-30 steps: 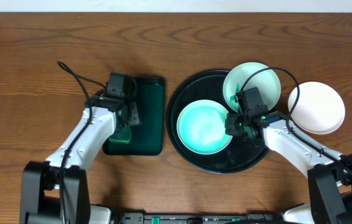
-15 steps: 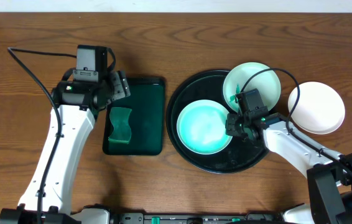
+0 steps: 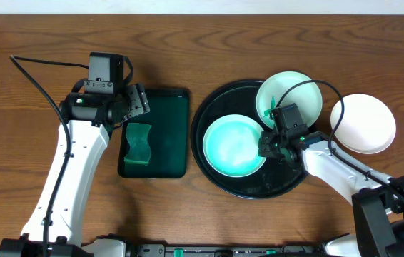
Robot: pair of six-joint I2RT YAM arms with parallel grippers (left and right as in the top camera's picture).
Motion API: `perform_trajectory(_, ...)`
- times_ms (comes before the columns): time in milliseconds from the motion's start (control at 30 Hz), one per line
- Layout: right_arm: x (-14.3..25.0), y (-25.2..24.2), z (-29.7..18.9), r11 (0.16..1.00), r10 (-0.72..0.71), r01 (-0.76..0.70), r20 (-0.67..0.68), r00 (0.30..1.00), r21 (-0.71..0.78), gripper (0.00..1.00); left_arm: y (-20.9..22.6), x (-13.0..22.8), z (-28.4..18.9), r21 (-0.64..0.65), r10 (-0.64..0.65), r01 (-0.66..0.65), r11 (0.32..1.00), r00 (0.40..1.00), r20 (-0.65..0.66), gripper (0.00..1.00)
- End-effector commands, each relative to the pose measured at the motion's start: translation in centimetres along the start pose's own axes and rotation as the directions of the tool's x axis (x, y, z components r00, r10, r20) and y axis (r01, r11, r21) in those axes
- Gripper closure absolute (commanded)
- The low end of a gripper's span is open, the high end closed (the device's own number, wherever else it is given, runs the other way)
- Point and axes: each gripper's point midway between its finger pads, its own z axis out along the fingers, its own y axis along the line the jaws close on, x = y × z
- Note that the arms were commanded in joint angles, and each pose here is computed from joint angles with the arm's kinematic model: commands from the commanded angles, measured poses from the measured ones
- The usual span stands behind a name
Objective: Clean dirty plates on tray and stack at the side
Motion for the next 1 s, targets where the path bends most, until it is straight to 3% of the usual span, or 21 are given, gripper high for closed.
perform_trajectory(0, -0.3, 0.1, -0.7, 1.0, 0.004, -0.004, -0.006, 1.0, 0.006, 0.99, 0.1, -0.1, 0.0, -0.006, -0.003, 0.003, 1.0, 1.0, 0.002, 0.19)
perform_trajectory(600, -2.3, 1.1, -4.3, 0.988, 0.128, -0.128, 0.002, 0.992, -0.092, 0.99, 0.1, -0.2, 0.0, -0.006, -0.003, 0.003, 1.0, 1.0, 0.002, 0.19)
perform_trajectory(967, -4.6, 2.1, -6.7, 0.99, 0.109, -0.107, 0.016, 0.994, -0.096, 0.99, 0.1, -0.2, 0.0, -0.005, -0.003, 0.003, 1.0, 1.0, 0.002, 0.19)
